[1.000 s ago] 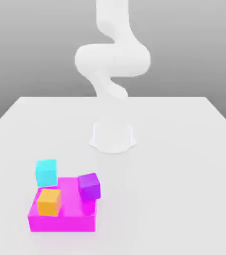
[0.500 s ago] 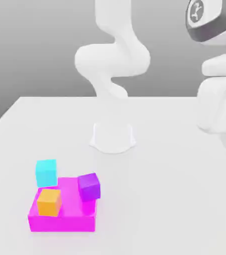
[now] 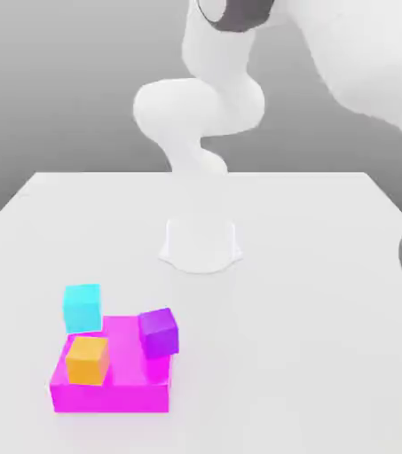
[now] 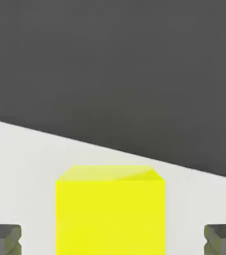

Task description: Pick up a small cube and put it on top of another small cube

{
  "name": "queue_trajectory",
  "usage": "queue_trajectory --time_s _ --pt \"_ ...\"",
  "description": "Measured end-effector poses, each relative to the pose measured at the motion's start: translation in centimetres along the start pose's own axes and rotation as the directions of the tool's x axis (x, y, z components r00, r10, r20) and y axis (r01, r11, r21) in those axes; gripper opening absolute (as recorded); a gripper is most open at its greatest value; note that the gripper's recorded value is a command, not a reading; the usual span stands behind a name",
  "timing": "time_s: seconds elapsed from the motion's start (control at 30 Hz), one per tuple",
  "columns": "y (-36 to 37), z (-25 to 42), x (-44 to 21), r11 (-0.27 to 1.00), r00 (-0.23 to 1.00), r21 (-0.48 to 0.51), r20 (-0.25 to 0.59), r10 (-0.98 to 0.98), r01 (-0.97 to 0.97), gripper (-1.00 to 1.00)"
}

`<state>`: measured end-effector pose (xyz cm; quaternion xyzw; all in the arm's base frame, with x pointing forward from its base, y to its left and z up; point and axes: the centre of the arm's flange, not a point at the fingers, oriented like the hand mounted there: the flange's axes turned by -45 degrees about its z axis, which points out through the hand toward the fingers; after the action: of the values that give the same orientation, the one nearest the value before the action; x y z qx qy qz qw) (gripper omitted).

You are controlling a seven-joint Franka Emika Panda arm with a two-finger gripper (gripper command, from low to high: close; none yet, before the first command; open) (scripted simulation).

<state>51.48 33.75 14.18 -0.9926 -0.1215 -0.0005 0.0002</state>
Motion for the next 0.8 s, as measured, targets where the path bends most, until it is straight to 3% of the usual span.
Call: queue_trajectory --time_s 0.2,0.33,0.57,0.8 --pt "0.0 0.1 0.0 1.000 1.000 0.002 0.000 0.000 0.000 -1.00" --pt "1.0 -5.2 0.0 1.000 1.000 -0.001 0.001 0.013 -0.013 -1.00" --pt "18.3 -10.1 -1.9 0.963 0.964 -0.040 -0.004 0.266 -0.266 -1.00" --pt "35.3 -13.9 -10.6 0.830 0.830 -0.039 -0.005 0.557 -0.557 -1.00"
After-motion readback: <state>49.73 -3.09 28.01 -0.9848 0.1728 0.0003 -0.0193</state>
